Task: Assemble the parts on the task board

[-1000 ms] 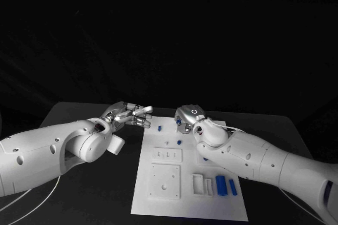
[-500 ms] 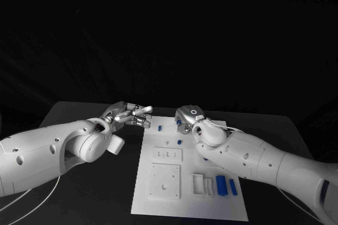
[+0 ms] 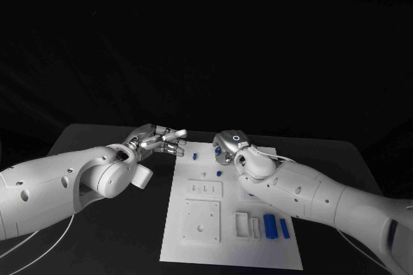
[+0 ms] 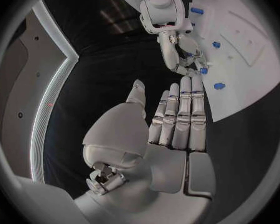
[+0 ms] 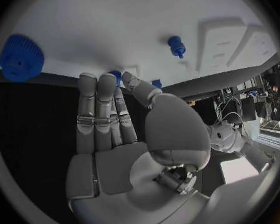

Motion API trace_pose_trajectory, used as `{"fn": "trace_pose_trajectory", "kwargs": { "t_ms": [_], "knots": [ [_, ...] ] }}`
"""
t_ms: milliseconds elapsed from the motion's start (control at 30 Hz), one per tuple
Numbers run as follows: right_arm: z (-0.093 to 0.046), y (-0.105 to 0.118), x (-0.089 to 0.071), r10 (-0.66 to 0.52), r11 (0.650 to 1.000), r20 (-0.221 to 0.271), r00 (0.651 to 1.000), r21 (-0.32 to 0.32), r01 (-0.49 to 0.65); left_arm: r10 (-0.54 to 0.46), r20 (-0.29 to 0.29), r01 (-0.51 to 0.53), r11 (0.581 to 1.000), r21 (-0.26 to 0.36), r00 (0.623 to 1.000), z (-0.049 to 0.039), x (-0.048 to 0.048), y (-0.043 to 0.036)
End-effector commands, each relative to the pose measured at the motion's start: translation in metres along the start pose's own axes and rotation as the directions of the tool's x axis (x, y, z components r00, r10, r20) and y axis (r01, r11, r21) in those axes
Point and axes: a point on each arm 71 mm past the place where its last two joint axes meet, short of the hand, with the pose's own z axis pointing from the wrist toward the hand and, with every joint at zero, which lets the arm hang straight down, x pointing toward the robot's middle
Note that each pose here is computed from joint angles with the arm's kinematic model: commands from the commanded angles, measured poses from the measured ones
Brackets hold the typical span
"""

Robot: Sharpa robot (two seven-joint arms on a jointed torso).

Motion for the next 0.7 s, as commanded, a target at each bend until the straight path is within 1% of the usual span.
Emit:
{"fn": "trace_pose_trajectory", "kwargs": {
  "t_ms": [33, 133, 233, 467, 567, 700],
  "knots": [
    [-0.002, -0.002, -0.003, 0.033, 0.999, 0.028, 0.999, -0.004, -0.033, -0.003, -0.019, 0.003, 1.000, 0.007, 1.000, 0.0002, 0.0016, -0.0017],
    [-0.006, -0.005, -0.008, 0.048, 0.999, 0.055, 0.997, 0.000, -0.048, -0.003, -0.017, 0.003, 1.000, 0.006, 1.000, -0.0006, 0.0005, -0.0015],
    [-0.011, -0.007, -0.013, 0.063, 0.998, 0.071, 0.995, -0.002, -0.063, -0.002, -0.015, 0.002, 1.000, 0.006, 1.000, -0.0013, -0.0009, -0.0015],
    [-0.023, -0.018, -0.034, 0.109, 0.994, 0.103, 0.989, -0.002, -0.110, -0.001, -0.006, 0.001, 1.000, 0.005, 1.000, -0.0030, -0.0050, -0.0011],
    [-0.028, -0.029, -0.043, 0.122, 0.992, 0.112, 0.986, 0.013, -0.124, 0.000, -0.002, 0.000, 1.000, 0.004, 1.000, -0.0036, -0.0067, -0.0009],
    [-0.036, -0.050, -0.051, 0.131, 0.990, 0.103, 0.986, 0.044, -0.136, 0.000, 0.001, 0.000, 1.000, 0.002, 1.000, -0.0046, -0.0092, -0.0003]
  ]
}}
